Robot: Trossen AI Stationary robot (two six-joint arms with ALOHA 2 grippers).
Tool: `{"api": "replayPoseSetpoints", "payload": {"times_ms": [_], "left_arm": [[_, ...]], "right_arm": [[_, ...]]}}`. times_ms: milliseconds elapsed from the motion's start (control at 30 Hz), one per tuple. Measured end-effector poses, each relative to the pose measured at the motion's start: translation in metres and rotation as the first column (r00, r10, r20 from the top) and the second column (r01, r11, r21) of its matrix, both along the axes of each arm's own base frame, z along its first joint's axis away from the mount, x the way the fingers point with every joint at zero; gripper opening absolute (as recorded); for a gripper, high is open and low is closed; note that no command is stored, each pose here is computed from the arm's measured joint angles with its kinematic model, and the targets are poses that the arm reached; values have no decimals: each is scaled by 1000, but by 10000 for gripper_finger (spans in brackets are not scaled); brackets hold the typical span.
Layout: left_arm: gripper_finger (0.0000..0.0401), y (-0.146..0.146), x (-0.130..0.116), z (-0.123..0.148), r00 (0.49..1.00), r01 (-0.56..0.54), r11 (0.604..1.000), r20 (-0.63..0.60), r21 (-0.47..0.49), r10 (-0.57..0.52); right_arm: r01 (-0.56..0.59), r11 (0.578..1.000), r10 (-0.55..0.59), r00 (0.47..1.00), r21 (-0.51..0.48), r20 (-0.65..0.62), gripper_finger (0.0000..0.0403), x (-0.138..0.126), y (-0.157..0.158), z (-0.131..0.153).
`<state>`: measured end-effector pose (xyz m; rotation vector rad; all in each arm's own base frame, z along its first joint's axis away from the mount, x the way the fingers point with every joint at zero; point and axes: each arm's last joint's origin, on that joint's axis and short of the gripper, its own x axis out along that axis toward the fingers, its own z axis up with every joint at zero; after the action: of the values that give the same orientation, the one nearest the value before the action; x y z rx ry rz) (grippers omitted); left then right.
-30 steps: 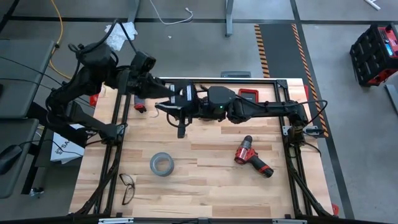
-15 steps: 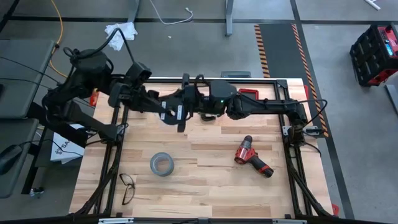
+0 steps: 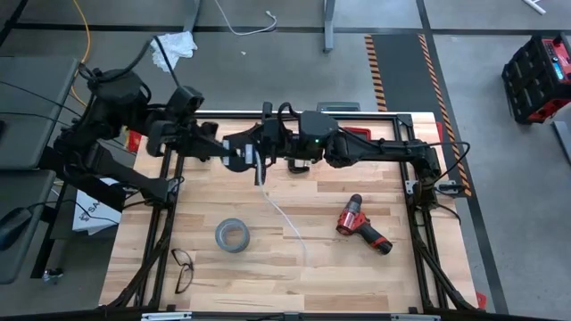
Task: Coil cords
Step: Coil the white wire
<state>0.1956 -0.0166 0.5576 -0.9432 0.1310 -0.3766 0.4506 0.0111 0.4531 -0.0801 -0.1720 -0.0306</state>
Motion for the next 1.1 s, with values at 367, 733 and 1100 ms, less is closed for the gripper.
{"api": "replayPoseSetpoints", "payload": {"times_ms": [367,733,1100], "left_arm": [[0,2,-51,8,994,-18,979,105,203,-4],[0,9,-76,-10,978,-190,828,31,527,205],[0,10,-68,-12,971,-214,761,48,612,235]], "right_arm": [[39,999,-33,973,22,-230,23,1,-18,-22],[9,959,86,943,284,-321,154,-28,-29,-7],[-8,955,111,937,297,-331,177,-28,-27,-8]]}}
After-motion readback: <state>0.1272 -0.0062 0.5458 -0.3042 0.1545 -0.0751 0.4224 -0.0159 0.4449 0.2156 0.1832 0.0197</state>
